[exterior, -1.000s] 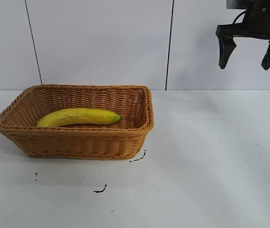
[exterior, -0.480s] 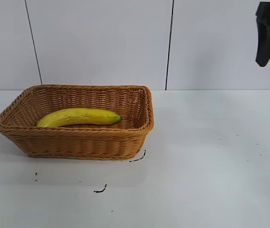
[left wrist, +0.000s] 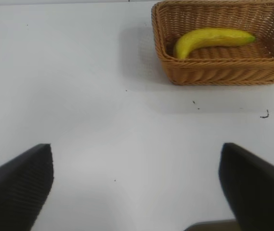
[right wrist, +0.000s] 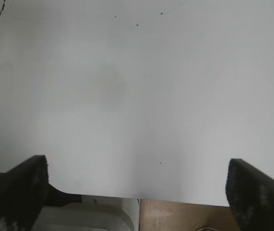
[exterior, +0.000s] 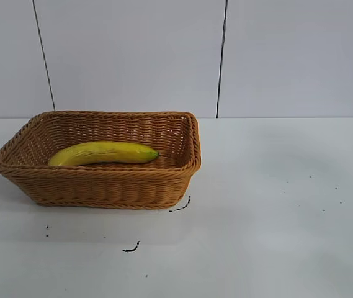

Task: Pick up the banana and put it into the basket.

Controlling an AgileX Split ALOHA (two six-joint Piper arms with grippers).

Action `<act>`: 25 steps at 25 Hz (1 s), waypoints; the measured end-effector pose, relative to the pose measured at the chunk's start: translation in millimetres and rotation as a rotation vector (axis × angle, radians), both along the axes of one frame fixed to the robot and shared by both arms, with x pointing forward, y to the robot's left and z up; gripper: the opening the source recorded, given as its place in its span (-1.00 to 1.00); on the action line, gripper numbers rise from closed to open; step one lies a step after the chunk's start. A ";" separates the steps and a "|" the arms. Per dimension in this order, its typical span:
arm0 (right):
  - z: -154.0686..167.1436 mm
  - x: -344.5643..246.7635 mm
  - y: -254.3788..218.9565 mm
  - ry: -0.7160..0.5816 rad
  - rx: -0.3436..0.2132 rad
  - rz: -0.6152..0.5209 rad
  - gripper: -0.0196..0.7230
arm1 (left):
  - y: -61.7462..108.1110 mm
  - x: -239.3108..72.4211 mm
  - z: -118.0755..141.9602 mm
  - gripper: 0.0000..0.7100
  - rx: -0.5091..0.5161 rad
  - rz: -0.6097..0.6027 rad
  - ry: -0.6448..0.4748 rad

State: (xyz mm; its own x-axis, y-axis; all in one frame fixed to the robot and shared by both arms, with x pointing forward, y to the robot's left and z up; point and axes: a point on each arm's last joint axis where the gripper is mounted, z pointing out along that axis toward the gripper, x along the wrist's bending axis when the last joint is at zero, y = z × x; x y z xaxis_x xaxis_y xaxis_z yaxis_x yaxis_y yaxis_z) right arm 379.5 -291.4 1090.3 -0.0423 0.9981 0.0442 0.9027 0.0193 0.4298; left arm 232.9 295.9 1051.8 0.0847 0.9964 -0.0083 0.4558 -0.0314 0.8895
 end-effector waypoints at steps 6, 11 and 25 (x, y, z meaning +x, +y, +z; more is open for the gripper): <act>-31.7 -50.7 -1.3 -0.189 -0.001 0.000 0.91 | 0.0 0.0 0.0 0.95 0.000 0.000 0.000; -46.5 -76.5 -1.9 -0.250 -0.018 0.025 0.91 | 0.0 0.0 0.0 0.95 0.000 0.000 0.000; -35.4 -123.0 -2.9 -0.551 0.017 -0.018 0.91 | 0.0 0.0 0.0 0.95 0.000 0.000 0.000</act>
State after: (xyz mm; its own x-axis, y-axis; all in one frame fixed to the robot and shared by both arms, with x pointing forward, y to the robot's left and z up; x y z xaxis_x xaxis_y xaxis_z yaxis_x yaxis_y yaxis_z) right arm 256.6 -294.3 1054.9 -0.0463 0.9983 0.0363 0.5443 -0.0053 0.8389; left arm 232.9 295.9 1051.8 0.0847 0.9964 -0.0083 0.4558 -0.0314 0.8895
